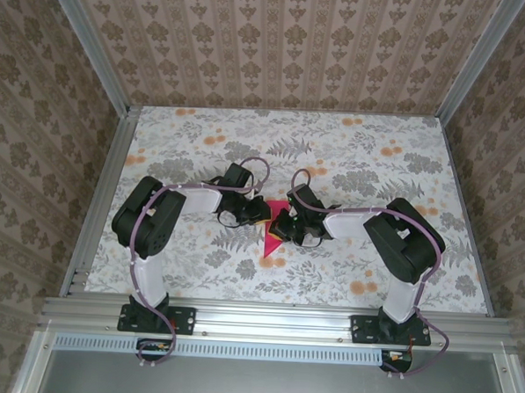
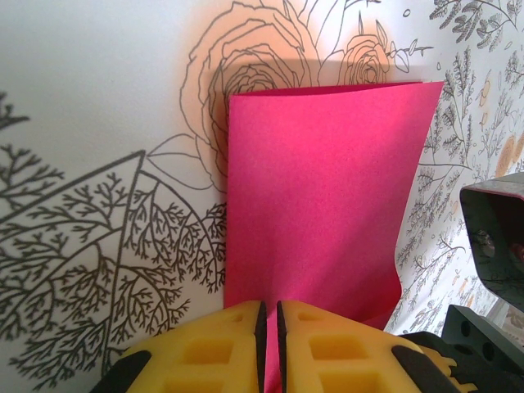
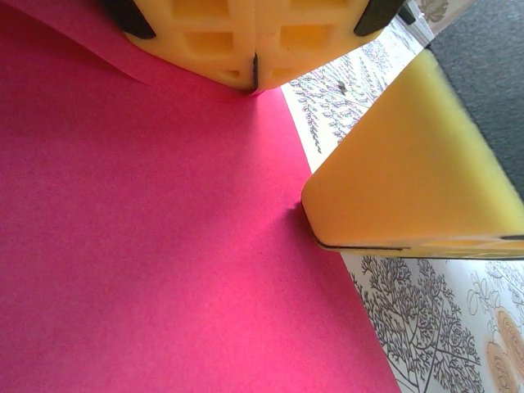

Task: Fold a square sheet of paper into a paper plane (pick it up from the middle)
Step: Third fold the triangle at the center of the table.

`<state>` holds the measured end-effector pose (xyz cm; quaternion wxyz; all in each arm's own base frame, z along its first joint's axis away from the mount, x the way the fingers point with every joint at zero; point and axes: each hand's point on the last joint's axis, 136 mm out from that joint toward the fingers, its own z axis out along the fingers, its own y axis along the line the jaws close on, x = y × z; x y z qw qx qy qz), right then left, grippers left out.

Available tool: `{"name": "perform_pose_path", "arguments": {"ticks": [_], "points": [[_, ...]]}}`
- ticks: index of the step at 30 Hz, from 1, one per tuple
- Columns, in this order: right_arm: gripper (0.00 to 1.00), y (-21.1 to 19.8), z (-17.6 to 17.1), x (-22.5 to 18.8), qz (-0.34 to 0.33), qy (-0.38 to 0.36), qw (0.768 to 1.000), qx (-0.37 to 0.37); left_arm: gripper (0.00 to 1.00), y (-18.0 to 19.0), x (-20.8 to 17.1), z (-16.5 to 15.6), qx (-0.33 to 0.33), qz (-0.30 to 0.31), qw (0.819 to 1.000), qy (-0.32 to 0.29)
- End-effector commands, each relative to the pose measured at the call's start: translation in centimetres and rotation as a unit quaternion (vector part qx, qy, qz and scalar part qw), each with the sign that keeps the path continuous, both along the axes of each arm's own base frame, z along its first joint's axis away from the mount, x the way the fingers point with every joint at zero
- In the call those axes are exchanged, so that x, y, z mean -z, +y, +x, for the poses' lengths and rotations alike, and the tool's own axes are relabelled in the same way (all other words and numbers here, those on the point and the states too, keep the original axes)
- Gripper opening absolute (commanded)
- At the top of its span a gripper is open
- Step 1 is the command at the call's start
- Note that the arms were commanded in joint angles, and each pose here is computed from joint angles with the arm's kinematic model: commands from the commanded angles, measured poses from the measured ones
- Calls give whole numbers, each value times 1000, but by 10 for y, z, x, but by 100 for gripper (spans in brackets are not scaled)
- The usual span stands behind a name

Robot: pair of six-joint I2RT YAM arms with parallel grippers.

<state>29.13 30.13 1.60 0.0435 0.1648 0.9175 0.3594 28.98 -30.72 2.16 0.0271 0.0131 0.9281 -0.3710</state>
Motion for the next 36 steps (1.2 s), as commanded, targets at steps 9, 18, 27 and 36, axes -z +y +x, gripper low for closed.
{"name": "perform_pose_path", "arguments": {"ticks": [9, 18, 27, 36], "points": [[3, -8, -1, 20, -22, 18, 1000, 10, 15, 2, 9, -8, 14, 22, 1000, 14], [22, -14, -5, 24, -36, 23, 999, 13, 21, 32, -30, 15, -59, 20, 998, -27], [30, -15, -4, 25, -41, 23, 999, 16, 24, 81, -37, 6, -123, 28, 992, -28], [9, -23, -7, 30, -67, 32, 997, 20, 21, 77, -44, -23, -94, 24, 995, -31]]}}
